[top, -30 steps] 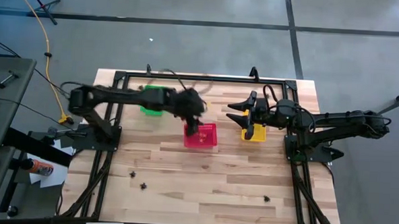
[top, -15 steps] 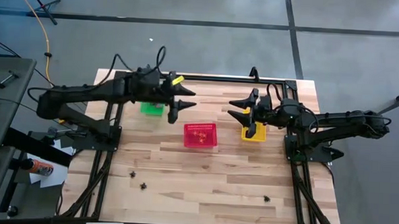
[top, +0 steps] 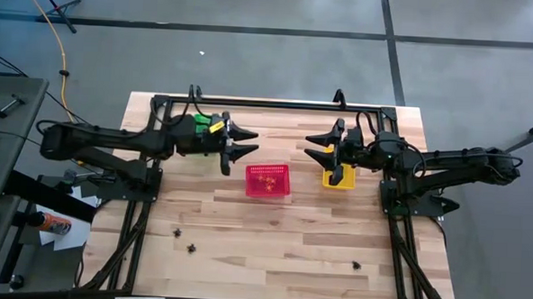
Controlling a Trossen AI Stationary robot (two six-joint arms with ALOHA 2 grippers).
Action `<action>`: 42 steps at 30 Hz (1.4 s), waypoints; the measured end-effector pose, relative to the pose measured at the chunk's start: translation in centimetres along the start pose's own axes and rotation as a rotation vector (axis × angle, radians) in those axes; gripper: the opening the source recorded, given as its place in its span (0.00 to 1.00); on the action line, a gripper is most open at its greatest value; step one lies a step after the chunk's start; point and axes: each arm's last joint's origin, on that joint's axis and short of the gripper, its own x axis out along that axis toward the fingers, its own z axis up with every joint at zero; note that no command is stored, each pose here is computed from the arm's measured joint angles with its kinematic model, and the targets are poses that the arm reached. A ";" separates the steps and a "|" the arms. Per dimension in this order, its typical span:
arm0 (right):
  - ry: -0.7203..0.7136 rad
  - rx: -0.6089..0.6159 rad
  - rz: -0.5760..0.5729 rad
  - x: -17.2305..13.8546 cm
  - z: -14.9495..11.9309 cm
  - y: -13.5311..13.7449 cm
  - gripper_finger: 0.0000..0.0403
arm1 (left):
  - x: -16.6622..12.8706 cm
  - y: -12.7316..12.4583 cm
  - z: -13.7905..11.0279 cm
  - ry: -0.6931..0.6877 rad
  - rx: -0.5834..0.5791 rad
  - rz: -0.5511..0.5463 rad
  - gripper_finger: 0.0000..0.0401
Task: Sort Halloween decoration
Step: Put the orange spider toy into the red bin
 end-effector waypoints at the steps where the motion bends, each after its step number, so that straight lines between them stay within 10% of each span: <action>1: 0.000 0.000 0.000 0.0 0.0 0.0 0.44 | -0.1 0.0 0.1 -0.005 0.003 0.007 0.43; 15: 0.001 -0.035 -0.010 0.0 0.0 0.0 0.44 | -0.5 0.4 0.1 0.050 -0.074 0.090 0.43; 23: -0.003 -0.035 -0.100 0.0 0.0 -0.3 0.44 | -5.7 5.4 1.8 0.546 -0.036 0.885 0.35; 28: -0.011 -0.034 -0.178 0.0 0.0 -0.5 0.44 | -9.7 9.4 0.2 0.567 -0.283 1.348 0.32; 42: -0.048 0.101 -0.347 -0.2 0.0 -1.0 0.44 | -13.1 16.0 -6.1 0.102 -0.857 1.566 0.32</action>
